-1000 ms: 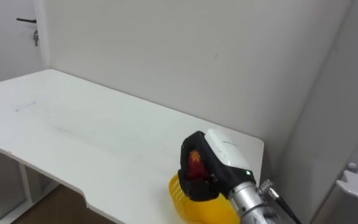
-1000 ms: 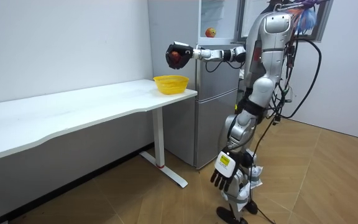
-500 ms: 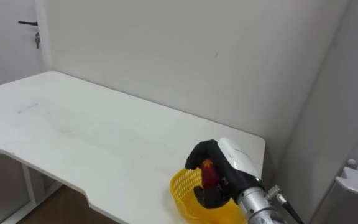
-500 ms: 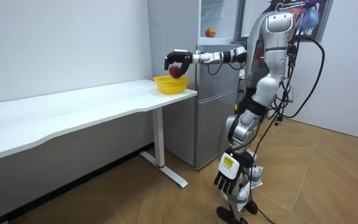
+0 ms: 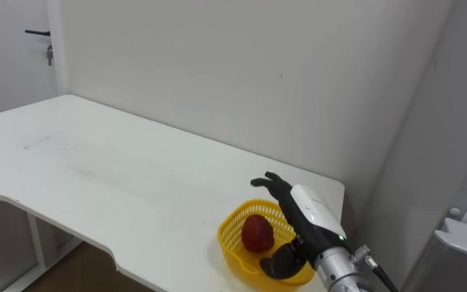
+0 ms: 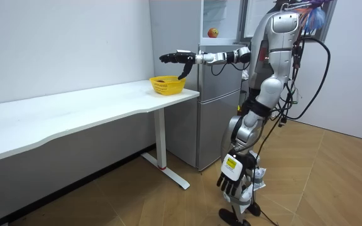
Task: Retrieve from the upper fridge
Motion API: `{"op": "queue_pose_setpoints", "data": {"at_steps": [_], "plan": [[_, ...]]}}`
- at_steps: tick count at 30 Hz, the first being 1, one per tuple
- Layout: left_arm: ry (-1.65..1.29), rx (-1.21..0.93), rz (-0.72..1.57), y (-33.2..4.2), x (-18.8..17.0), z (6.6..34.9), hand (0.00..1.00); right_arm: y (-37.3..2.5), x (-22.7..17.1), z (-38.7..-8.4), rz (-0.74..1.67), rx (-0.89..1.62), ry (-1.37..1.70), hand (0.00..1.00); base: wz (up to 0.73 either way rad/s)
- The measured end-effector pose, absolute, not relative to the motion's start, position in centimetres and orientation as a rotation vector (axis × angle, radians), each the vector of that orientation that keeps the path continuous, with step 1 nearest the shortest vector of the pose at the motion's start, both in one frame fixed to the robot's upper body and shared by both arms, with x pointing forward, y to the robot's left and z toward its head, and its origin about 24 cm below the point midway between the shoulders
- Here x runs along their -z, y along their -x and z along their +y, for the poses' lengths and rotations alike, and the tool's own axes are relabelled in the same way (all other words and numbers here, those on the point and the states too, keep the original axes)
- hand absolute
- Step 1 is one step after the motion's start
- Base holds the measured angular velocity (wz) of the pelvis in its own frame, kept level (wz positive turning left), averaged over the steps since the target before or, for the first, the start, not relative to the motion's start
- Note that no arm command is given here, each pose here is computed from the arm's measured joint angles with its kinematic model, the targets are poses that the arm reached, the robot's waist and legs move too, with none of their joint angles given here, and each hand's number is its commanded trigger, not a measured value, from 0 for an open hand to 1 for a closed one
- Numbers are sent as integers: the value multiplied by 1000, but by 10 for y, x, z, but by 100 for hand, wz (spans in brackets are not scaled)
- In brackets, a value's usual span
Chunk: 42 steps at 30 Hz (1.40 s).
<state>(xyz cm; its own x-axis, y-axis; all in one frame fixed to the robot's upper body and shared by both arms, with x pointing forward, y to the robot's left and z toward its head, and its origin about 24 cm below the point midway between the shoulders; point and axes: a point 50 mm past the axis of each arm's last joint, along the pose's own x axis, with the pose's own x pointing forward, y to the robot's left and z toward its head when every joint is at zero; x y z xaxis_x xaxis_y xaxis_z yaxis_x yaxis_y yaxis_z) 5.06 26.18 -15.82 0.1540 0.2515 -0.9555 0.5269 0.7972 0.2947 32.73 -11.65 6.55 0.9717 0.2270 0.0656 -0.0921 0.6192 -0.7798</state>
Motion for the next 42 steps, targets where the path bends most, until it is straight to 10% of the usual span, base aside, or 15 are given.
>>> {"op": "queue_pose_setpoints", "data": {"at_steps": [42], "plan": [[-682, 225, 1414, -52, 159, 259, 0, -312, -124, -94, -439, -179, 721, 0, -2]]}}
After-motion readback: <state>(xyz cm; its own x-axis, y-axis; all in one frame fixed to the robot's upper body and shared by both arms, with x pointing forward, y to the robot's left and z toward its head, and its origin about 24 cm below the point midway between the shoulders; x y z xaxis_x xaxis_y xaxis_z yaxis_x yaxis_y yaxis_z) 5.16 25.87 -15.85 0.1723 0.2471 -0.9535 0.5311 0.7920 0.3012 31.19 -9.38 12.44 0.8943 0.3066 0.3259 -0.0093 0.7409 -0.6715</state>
